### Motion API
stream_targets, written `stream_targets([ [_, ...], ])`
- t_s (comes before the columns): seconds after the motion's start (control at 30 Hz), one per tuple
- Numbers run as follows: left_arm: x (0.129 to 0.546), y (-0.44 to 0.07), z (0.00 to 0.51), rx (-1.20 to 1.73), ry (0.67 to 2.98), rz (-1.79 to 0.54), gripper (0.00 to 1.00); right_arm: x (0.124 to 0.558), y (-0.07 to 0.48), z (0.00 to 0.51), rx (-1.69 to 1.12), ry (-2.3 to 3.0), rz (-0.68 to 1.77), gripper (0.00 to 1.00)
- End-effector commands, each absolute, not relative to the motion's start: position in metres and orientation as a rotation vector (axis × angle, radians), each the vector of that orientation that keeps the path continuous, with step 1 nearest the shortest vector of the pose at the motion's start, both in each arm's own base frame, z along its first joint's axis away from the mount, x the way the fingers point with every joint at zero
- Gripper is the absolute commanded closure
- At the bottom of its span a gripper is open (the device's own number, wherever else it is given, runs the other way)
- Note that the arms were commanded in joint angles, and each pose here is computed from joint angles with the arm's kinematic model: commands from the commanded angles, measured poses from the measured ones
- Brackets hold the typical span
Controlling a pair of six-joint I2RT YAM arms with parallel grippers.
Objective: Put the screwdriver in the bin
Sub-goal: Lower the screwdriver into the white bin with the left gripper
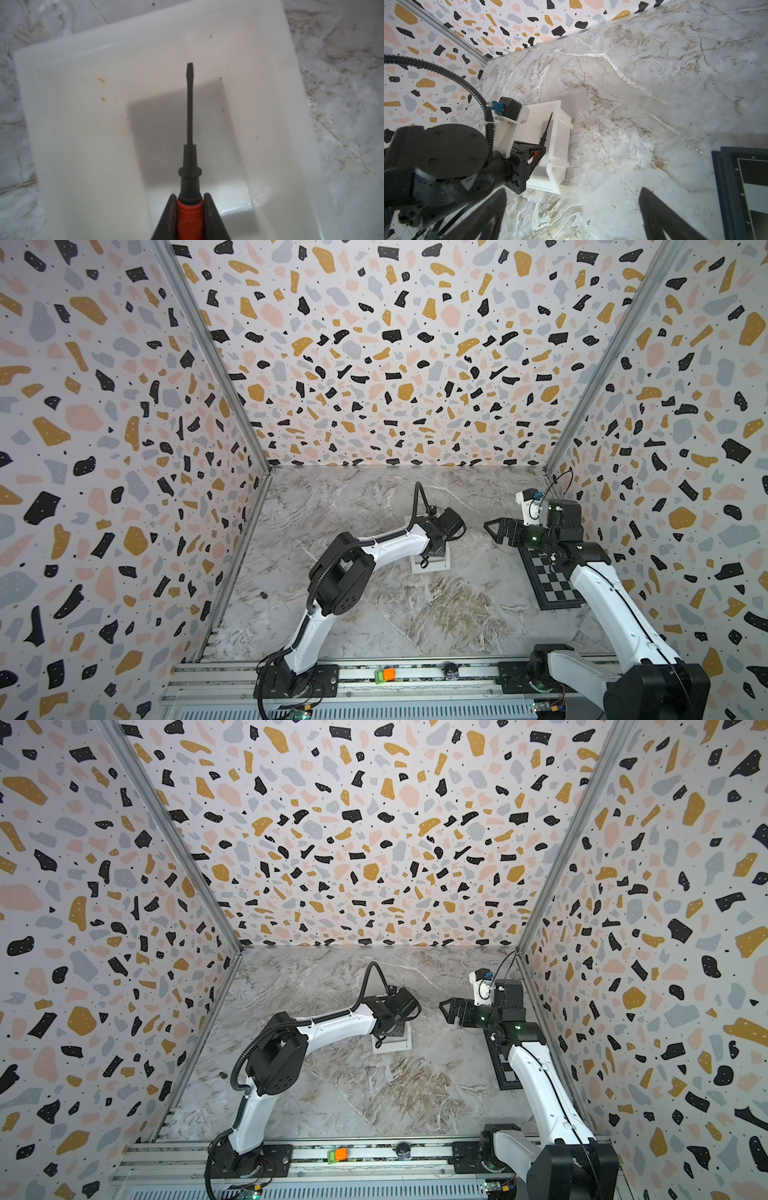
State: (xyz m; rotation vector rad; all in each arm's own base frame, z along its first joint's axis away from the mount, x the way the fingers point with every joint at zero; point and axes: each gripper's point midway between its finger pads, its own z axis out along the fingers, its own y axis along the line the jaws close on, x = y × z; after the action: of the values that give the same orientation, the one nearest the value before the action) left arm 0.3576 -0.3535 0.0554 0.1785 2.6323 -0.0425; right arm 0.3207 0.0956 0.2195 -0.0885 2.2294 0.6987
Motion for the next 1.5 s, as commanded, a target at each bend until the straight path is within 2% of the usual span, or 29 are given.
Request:
stream_targets([
  [0.0, 0.365, -0.354, 0.058, 0.174, 2.618, -0.024, 1.0, 0.318, 0.096, 0.227, -0.101, 2.203, 0.704, 0.01],
  [0.33, 0.364, -0.338, 0.05, 0.202, 2.617, 0.082, 1.0, 0.317, 0.095, 0.225, -0.093, 2.206, 0.705, 0.01],
  [0.47, 0.362, -0.341, 0.046, 0.206, 2.625, 0.058, 1.0, 0.318, 0.096, 0.222, -0.091, 2.208, 0.71, 0.01],
  [0.8, 0.366, -0.351, 0.039, 0.222, 2.64, 0.043, 0.93, 0.316, 0.097, 0.223, -0.093, 2.205, 0.718, 0.01],
  [1.27, 0.368, -0.353, 0.042, 0.217, 2.631, 0.041, 0.72, 0.315, 0.097, 0.221, -0.091, 2.209, 0.715, 0.01],
  [1.47, 0.37, -0.355, 0.051, 0.211, 2.619, 0.027, 0.7, 0.314, 0.097, 0.222, -0.092, 2.209, 0.715, 0.01],
])
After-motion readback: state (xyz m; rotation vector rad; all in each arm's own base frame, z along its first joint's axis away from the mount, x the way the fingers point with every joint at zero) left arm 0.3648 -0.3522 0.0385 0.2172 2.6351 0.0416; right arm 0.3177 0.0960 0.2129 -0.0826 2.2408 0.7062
